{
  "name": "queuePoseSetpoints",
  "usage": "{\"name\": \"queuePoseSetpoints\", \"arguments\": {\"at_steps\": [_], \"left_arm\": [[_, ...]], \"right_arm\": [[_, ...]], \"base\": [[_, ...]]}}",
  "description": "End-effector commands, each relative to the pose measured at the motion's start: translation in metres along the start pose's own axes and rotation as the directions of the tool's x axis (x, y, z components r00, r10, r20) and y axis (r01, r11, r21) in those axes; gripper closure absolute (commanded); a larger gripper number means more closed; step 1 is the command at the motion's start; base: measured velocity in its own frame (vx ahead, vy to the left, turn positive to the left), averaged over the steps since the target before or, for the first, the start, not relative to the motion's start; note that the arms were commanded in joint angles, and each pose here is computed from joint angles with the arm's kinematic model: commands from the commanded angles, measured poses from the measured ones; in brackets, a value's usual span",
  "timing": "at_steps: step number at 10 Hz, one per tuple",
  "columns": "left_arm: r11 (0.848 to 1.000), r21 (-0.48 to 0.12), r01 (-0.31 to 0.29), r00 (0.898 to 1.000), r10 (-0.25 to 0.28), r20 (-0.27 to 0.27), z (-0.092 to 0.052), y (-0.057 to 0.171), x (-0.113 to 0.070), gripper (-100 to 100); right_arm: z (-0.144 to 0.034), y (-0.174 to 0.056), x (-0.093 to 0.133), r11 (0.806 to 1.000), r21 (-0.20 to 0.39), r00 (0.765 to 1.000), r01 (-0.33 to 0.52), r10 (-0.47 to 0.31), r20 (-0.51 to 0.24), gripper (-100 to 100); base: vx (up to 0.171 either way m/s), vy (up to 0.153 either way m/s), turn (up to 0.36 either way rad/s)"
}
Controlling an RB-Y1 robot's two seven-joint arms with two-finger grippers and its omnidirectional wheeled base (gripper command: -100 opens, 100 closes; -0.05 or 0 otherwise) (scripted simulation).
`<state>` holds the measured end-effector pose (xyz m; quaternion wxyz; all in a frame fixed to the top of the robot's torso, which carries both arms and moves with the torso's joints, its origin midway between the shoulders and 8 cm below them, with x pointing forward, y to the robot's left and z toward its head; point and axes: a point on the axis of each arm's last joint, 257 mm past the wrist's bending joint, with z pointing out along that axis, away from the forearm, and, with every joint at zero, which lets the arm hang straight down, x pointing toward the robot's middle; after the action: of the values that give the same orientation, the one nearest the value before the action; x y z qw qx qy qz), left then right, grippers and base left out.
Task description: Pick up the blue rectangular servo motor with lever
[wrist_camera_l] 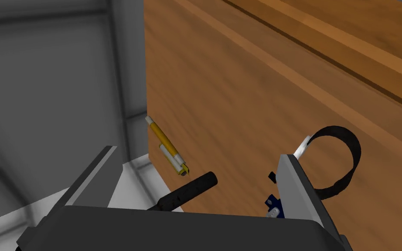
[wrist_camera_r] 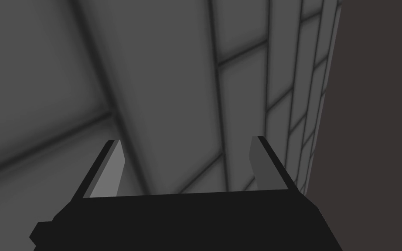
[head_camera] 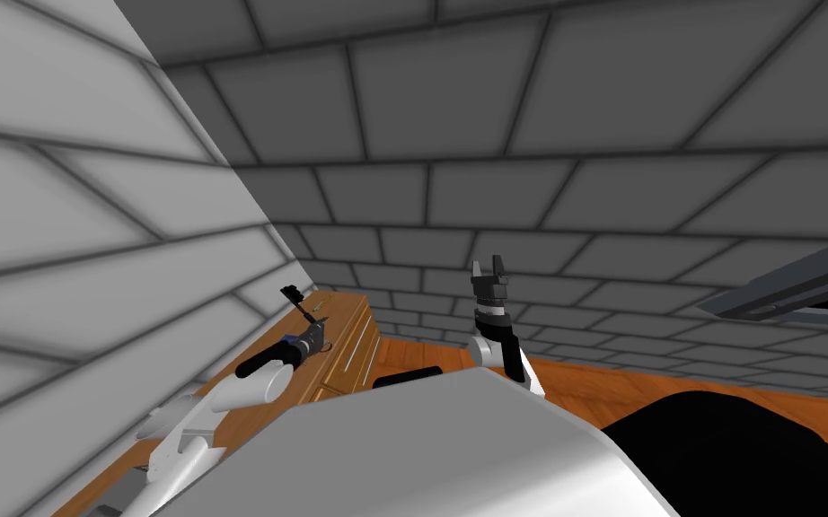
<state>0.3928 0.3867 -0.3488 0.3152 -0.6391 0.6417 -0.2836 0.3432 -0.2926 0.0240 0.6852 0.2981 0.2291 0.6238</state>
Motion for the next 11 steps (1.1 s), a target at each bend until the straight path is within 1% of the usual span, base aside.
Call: {"name": "queuePoseSetpoints", "arguments": {"at_steps": [1,2,4,5,6,8,9,10,11], "left_arm": [[0.997,-0.075,-0.011,1.000,0.012,0.008,0.004,0.019,-0.012,-100],[0.996,-0.089,-0.011,1.000,0.012,0.009,0.004,0.022,-0.012,-100],[0.984,-0.178,-0.024,0.999,0.028,0.020,0.004,0.042,-0.028,-100],[0.975,-0.222,-0.028,0.999,0.035,0.025,0.003,0.052,-0.036,-100],[0.973,-0.229,-0.028,0.999,0.035,0.025,0.002,0.054,-0.036,-100],[0.952,-0.303,-0.035,0.998,0.048,0.035,-0.001,0.069,-0.051,-100],[0.943,-0.331,-0.037,0.998,0.053,0.040,-0.003,0.074,-0.057,-100],[0.942,-0.334,-0.037,0.998,0.053,0.040,-0.004,0.075,-0.057,-100],[0.932,-0.360,-0.038,0.997,0.058,0.044,-0.006,0.079,-0.063,-100]], "right_arm": [[0.000,0.000,0.000,1.000,0.000,1.000,0.000,0.000,0.000,0],[0.000,0.000,0.000,1.000,0.000,1.000,0.000,0.000,0.000,0],[0.000,0.000,0.000,1.000,0.000,1.000,0.000,0.000,0.000,0],[0.000,0.000,0.000,1.000,0.000,1.000,0.000,0.000,0.000,0],[0.000,0.000,0.000,1.000,0.000,1.000,0.000,0.000,0.000,0],[0.000,0.000,0.000,1.000,0.000,1.000,0.000,0.000,0.000,0],[0.000,0.000,0.000,1.000,0.000,1.000,0.000,0.000,0.000,0],[0.000,0.000,0.000,1.000,0.000,1.000,0.000,0.000,0.000,0],[0.000,0.000,0.000,1.000,0.000,1.000,0.000,0.000,0.000,0]], "base": [[-0.014,0.029,-0.109],[-0.011,0.022,-0.033],[-0.010,0.017,-0.070],[-0.016,0.027,-0.092],[-0.013,0.021,-0.029],[-0.008,0.021,-0.067],[-0.003,0.033,-0.069],[0.001,0.021,-0.016],[0.003,0.014,-0.036]]}}
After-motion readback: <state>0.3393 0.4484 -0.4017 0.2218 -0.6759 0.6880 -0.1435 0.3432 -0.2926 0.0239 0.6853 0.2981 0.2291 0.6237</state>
